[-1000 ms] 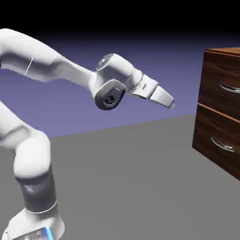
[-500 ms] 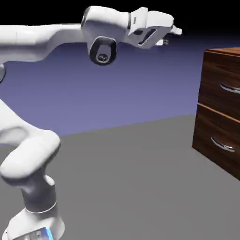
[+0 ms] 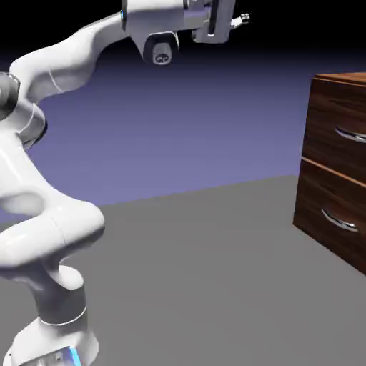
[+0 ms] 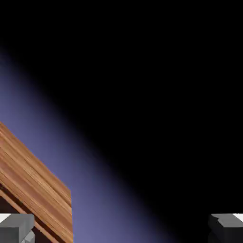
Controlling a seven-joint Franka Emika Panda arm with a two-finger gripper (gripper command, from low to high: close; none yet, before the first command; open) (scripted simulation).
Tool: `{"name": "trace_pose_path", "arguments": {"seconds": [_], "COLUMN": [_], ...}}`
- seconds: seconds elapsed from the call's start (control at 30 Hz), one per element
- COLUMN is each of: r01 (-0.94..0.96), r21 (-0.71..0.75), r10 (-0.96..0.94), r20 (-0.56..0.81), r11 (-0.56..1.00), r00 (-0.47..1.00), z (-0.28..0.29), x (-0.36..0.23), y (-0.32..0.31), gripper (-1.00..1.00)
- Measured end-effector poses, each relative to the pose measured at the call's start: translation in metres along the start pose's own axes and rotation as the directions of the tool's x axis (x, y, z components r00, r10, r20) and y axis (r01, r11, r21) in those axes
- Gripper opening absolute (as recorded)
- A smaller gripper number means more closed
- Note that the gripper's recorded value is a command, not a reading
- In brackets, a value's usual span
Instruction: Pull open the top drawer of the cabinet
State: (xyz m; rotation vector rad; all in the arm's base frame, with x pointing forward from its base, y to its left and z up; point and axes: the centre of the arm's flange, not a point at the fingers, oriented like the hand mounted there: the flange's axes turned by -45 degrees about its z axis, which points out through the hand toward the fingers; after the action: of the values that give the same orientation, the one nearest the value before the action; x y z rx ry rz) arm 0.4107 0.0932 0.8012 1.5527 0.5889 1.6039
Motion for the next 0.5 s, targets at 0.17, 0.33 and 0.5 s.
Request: {"name": "trace_pose_path", "arguments": {"seconds": [0.17, 0.33, 0.5], "r01": [0.15, 0.287, 0.404], "r21": [-0.009, -0.004, 0.015], "r10": [-0.15, -0.286, -0.399], "r20": [-0.051, -0.092, -0.128], "r11": [0.989, 0.958, 0.915], "r00": [0.987, 0.954, 0.908], "z": [0.032, 0.075, 0.126], "x": [0.021, 0.024, 0.007], "y": [-0.041, -0.092, -0.149], "gripper": [0.0, 0.0, 0.0]}}
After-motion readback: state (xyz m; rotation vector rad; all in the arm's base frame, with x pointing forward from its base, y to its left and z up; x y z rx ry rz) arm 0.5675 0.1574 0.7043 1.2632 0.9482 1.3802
